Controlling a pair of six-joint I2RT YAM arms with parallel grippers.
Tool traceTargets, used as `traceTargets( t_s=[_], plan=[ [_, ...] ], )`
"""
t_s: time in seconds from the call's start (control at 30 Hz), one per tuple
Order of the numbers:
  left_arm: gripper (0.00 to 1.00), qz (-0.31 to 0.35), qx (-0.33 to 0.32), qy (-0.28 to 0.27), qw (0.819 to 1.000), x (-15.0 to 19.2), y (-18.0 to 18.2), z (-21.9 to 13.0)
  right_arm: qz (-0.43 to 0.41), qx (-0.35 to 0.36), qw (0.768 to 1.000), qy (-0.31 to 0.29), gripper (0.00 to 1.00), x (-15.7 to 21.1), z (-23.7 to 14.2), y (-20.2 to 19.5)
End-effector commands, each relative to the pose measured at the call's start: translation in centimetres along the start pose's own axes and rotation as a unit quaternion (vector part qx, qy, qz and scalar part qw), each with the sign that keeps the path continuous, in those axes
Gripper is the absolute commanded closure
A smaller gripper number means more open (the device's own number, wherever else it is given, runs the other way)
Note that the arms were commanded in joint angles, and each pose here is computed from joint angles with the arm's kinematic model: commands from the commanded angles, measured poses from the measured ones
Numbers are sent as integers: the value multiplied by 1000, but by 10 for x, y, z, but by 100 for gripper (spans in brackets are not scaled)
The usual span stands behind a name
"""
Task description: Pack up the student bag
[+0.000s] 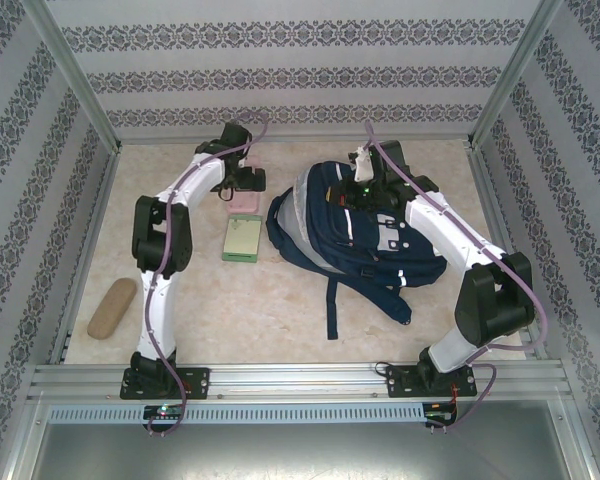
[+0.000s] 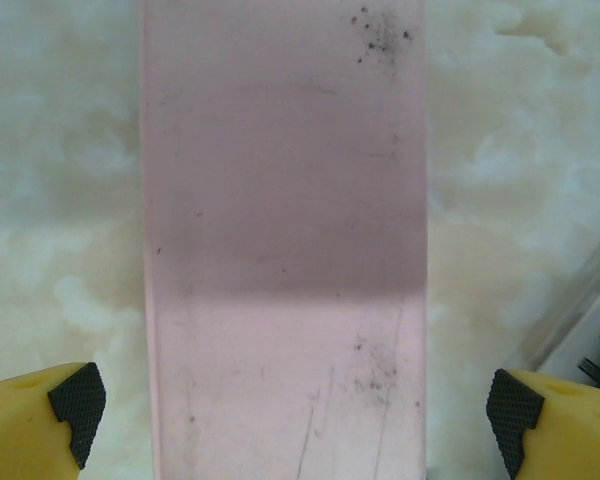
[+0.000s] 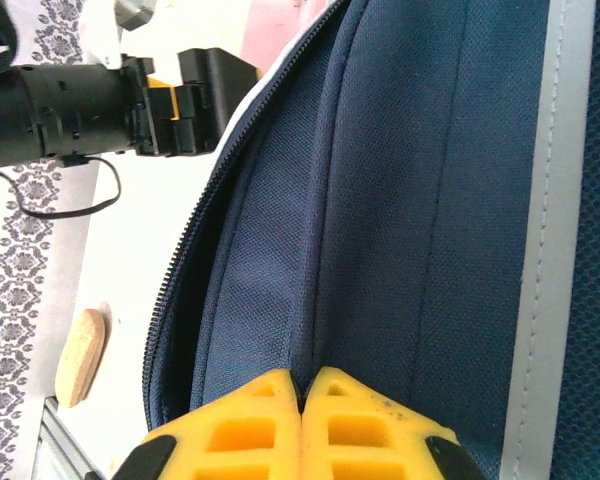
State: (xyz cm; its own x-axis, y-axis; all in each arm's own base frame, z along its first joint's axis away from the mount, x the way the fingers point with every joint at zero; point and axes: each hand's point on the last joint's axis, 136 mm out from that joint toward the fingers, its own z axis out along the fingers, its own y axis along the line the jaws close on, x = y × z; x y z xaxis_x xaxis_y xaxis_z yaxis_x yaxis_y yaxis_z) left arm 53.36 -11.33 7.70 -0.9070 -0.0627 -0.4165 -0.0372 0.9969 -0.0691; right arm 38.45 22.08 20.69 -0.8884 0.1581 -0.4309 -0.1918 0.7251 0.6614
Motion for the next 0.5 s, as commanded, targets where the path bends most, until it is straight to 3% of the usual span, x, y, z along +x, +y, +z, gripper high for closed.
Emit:
traceTargets(
  t_s=[0.0, 0.33, 0.47],
  plan=[
    [0, 9, -22, 56, 998, 25, 10, 20, -15, -29, 999, -8, 100, -2, 0, 17],
    [0, 8, -34, 97, 995, 47, 13, 48, -15, -29, 999, -9, 100, -2, 0, 18],
    [3, 6, -23, 92, 995, 47, 10, 43, -15, -29, 999, -8, 100, -2, 0, 18]
  ],
)
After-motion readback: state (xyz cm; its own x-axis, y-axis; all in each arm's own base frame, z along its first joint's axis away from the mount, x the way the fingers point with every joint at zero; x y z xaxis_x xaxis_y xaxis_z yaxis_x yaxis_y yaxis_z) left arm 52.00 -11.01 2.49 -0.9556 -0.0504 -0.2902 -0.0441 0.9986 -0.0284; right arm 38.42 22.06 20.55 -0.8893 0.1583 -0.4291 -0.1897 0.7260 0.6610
